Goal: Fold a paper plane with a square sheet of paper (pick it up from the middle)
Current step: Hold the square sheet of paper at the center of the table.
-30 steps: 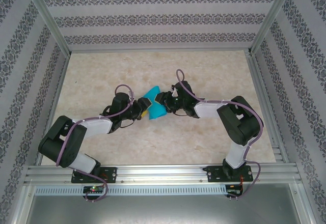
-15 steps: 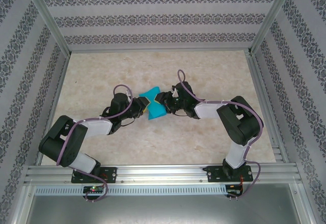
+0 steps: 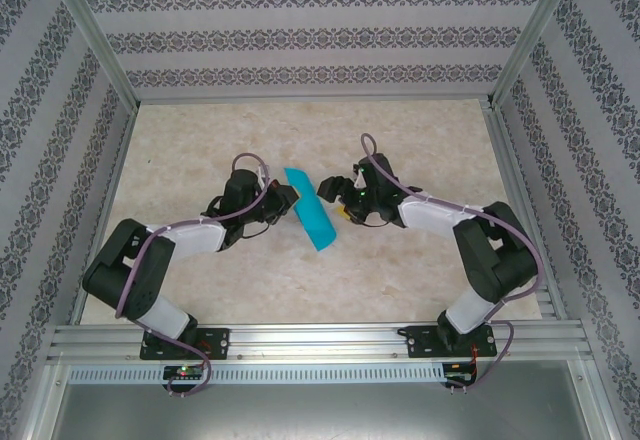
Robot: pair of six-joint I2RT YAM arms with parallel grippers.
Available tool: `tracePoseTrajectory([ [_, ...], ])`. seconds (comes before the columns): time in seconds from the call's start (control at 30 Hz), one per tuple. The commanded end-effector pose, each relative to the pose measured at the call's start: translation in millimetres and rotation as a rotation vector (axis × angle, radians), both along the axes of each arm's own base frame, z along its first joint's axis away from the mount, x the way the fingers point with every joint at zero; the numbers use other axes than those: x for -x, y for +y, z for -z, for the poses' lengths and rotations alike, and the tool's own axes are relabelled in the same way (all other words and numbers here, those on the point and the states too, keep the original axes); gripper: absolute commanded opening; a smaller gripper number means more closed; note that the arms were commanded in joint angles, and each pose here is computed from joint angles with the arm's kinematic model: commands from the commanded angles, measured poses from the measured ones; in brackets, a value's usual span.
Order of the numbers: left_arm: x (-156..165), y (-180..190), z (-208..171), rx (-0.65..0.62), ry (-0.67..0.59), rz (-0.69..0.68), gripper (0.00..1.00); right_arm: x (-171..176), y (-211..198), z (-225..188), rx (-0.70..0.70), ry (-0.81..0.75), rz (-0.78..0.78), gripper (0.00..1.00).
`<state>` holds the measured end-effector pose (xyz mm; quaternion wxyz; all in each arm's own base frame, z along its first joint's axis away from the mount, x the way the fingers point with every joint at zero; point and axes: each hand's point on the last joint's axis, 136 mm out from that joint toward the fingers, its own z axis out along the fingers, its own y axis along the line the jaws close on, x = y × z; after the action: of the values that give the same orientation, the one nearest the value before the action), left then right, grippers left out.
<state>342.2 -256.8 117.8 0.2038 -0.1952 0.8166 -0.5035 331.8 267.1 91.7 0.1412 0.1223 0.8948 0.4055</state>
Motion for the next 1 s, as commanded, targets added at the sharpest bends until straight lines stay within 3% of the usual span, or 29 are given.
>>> tracePoseTrajectory([
  [0.0, 9.3, -12.9, 11.3, -0.039, 0.005, 0.095, 0.0, 1.0, -17.7, -3.0, 0.111, -0.062, -0.067, 0.83],
  [0.23, 11.8, -31.7, 28.1, -0.057, 0.034, 0.155, 0.0, 7.1, -10.1, -6.0, 0.129, -0.099, -0.288, 0.82],
  [0.57, 14.6, -23.1, 59.4, -0.163, 0.088, 0.121, 0.0, 6.9, 6.7, 21.5, 0.145, -0.034, -0.367, 0.79],
  [0.97, 14.7, -18.0, 77.4, -0.26, 0.111, 0.146, 0.0, 6.4, 22.1, 48.1, 0.18, 0.031, -0.433, 0.64],
])
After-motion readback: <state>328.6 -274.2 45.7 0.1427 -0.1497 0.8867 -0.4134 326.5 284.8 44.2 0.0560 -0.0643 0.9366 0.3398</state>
